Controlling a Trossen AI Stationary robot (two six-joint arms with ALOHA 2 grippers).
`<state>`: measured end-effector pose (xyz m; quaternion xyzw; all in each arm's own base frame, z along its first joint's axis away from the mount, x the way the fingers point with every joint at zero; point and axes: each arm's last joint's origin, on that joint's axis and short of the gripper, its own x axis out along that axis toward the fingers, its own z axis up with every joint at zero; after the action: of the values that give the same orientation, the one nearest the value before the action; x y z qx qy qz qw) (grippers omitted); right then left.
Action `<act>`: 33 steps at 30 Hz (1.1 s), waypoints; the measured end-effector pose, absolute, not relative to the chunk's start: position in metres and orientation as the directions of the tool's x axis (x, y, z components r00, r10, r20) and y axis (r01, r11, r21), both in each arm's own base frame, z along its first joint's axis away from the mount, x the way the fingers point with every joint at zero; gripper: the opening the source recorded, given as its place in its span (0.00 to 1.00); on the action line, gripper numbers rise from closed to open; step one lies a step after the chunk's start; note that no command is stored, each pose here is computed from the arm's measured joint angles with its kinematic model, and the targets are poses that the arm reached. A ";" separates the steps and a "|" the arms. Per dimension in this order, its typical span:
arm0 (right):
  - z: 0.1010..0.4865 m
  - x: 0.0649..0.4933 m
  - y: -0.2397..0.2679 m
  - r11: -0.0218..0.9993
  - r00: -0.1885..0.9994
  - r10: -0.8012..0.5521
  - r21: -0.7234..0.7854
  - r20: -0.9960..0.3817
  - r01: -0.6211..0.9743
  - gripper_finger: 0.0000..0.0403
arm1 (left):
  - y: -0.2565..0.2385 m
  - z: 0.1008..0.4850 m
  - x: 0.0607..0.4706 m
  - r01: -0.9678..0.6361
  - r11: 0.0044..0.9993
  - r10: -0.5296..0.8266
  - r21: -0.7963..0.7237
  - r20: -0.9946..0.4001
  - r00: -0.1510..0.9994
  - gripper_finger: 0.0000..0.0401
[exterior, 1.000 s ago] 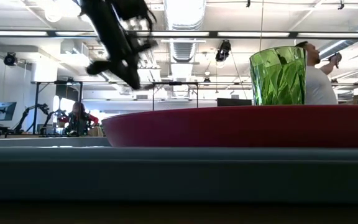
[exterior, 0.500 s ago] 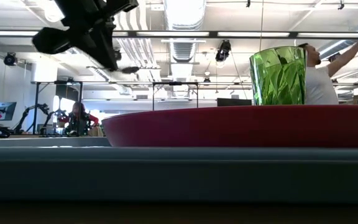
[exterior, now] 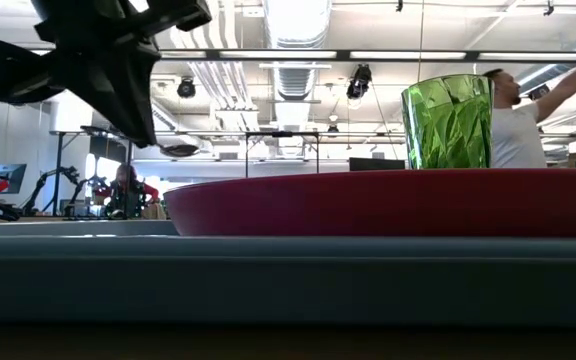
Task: Pick and place plate/cup/fork/spoon on tray
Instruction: Put the black spoon on the blue tray to the left of the pink plate
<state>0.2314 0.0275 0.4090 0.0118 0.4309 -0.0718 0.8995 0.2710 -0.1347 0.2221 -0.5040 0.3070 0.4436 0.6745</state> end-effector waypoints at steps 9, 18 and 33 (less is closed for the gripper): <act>0.409 0.231 0.028 0.990 0.618 -0.117 -0.039 -0.777 0.138 0.20 | -0.149 0.207 0.276 -0.927 0.042 0.249 -0.372 -0.895 0.371 0.00; 0.409 0.231 0.028 0.991 0.618 -0.117 -0.050 -0.778 0.125 0.20 | -0.177 0.204 0.271 -0.920 -0.032 0.210 -0.391 -0.902 0.376 0.00; 0.409 0.231 0.028 0.991 0.618 -0.117 -0.050 -0.778 0.125 0.20 | -0.196 0.189 0.271 -0.957 -0.059 0.143 -0.285 -0.951 0.275 0.00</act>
<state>0.2315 0.0276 0.4089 0.0045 0.4319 -0.0673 0.8994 0.2714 -0.1958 0.1886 -0.5509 0.3695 0.4756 0.5778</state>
